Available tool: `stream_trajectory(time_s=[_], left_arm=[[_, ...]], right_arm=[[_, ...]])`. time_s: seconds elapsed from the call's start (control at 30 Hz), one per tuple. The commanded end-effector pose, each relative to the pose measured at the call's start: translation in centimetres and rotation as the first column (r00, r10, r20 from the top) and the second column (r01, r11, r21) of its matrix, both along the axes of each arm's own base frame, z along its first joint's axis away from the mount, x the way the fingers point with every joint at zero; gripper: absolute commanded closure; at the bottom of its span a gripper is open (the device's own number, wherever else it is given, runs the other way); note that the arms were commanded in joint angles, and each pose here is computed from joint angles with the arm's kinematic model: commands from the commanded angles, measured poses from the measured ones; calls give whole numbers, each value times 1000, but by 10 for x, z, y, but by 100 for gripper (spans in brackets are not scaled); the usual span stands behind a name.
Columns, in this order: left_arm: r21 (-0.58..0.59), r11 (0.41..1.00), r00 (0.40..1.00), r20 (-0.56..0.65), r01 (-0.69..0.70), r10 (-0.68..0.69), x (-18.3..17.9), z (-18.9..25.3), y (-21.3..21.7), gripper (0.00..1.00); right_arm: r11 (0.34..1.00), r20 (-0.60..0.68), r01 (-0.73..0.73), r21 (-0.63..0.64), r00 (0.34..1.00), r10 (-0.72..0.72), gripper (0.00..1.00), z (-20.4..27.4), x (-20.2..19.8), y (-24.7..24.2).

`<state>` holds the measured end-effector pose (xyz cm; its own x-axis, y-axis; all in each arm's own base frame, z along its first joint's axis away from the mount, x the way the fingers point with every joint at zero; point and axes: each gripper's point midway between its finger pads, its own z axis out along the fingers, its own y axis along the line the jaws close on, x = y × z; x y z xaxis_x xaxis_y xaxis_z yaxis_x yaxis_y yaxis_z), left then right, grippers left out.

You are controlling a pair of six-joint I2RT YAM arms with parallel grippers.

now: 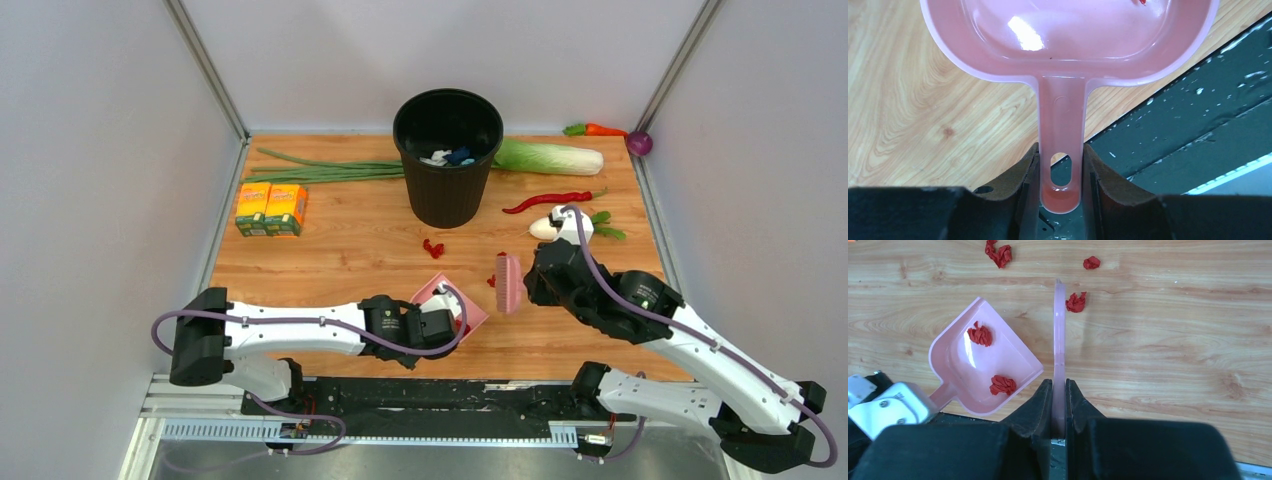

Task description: Sweep away the paper scraps from the table

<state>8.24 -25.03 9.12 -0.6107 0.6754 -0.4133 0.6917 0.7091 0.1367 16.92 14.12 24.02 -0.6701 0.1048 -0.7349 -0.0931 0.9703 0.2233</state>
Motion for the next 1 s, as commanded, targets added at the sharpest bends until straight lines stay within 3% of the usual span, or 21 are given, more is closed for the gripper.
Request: stream_trajectory(time_s=[0.0, 0.33, 0.97], left_arm=[[-63, 998, 998, 62, 7, -4, 10, 40, -14, 100], [-106, 994, 995, 101, -8, 19, 46, 100, -41, 100], [-219, 975, 995, 91, -30, 51, 123, 180, -119, 100]], right_arm=[[996, 45, 77, 42, 996, -78, 100, 14, 2, -13], [966, 64, 253, 48, 964, -256, 100, 20, -1, -50], [950, -14, 252, 182, 967, -254, 100, 11, -21, -49]])
